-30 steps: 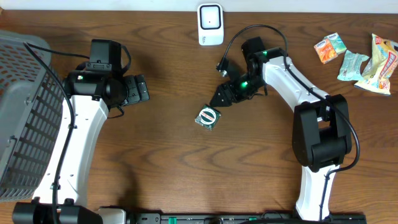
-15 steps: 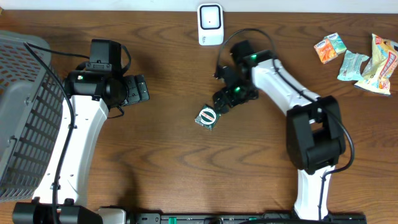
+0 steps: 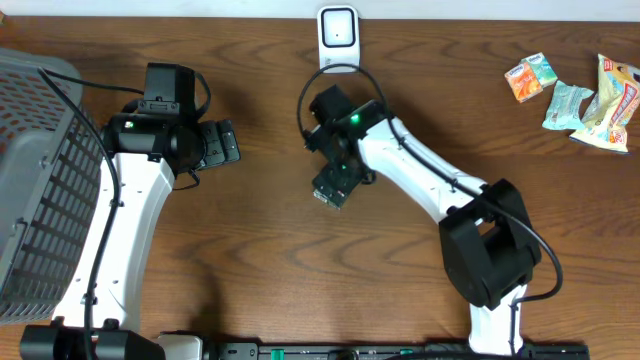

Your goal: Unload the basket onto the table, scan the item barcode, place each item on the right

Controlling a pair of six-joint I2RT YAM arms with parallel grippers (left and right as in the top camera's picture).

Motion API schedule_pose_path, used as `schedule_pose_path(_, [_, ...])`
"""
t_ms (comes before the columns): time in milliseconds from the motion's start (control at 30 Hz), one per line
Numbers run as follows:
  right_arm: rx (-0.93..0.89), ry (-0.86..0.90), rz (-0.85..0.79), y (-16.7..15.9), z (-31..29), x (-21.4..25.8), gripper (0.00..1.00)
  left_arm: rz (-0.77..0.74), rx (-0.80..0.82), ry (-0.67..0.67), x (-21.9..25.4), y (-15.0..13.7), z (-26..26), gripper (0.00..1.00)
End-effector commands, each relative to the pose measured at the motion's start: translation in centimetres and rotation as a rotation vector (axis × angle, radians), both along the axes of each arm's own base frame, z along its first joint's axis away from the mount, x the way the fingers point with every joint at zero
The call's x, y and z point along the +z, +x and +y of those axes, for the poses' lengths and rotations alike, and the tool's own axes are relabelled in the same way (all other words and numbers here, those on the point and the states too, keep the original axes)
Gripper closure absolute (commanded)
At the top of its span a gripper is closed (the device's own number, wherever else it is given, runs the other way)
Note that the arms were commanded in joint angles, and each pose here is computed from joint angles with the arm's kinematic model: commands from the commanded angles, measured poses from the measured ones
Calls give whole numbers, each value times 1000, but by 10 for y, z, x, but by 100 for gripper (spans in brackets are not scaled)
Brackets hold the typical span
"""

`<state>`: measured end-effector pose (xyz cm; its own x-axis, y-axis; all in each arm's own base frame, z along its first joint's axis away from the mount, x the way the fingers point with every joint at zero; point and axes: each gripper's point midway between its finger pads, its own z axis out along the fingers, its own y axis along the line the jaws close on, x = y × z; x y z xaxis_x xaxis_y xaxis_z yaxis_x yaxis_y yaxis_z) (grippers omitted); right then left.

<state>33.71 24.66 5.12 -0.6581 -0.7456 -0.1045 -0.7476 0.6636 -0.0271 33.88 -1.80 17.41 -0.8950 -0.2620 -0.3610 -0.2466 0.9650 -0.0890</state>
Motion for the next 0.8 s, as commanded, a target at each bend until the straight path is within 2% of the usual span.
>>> schedule_pose_path(0, [115,-18,-24,-6,10,2,1,2,0,14,0,1,2,2])
schedule_pose_path(333, [172,-103,-43,-5,-4,-10,1,2,0,14,0,1,2,2])
schedule_pose_path(767, [180,-72,-93,-6,-5,-54,1,2,0,14,0,1,2,2])
